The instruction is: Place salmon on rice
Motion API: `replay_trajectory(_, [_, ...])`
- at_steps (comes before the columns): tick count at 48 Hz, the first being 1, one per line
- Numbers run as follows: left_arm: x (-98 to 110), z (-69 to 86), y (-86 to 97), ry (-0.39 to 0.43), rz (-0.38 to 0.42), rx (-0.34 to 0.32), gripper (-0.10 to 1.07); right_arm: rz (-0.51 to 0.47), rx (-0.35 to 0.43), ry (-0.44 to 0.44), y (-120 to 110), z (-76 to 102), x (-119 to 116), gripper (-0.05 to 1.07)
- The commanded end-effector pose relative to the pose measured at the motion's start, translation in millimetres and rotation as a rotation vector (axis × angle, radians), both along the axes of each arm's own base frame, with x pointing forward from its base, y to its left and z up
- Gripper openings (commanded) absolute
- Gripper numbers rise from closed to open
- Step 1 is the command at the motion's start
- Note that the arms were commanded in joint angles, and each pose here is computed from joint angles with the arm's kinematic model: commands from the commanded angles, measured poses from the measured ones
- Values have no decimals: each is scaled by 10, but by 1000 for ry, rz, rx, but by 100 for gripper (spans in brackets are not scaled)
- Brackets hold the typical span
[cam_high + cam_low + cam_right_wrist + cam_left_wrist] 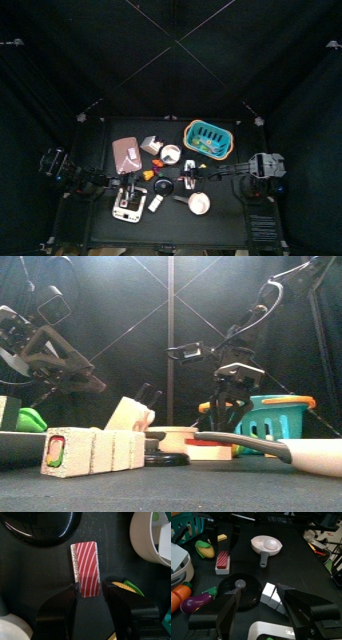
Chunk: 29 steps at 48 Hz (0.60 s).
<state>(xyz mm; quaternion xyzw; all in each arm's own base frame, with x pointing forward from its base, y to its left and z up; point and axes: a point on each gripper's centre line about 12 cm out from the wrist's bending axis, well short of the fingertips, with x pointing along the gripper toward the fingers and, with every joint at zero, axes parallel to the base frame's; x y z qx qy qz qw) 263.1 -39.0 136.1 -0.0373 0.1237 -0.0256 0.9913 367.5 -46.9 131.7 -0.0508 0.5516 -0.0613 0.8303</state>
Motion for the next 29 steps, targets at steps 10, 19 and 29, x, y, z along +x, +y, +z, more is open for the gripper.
replay_trajectory(10, [27, 31, -8, -13, 0, -3, 93, 16, -24, -85, -10, 301, 135, 76])
replay_trajectory(19, [27, 31, -8, -13, 0, -3, 93, 30, -40, -91, -2, 331, 159, 62])
replay_trajectory(29, [31, 34, -9, -15, 0, -3, 93, 23, -32, -106, 3, 339, 185, 50])
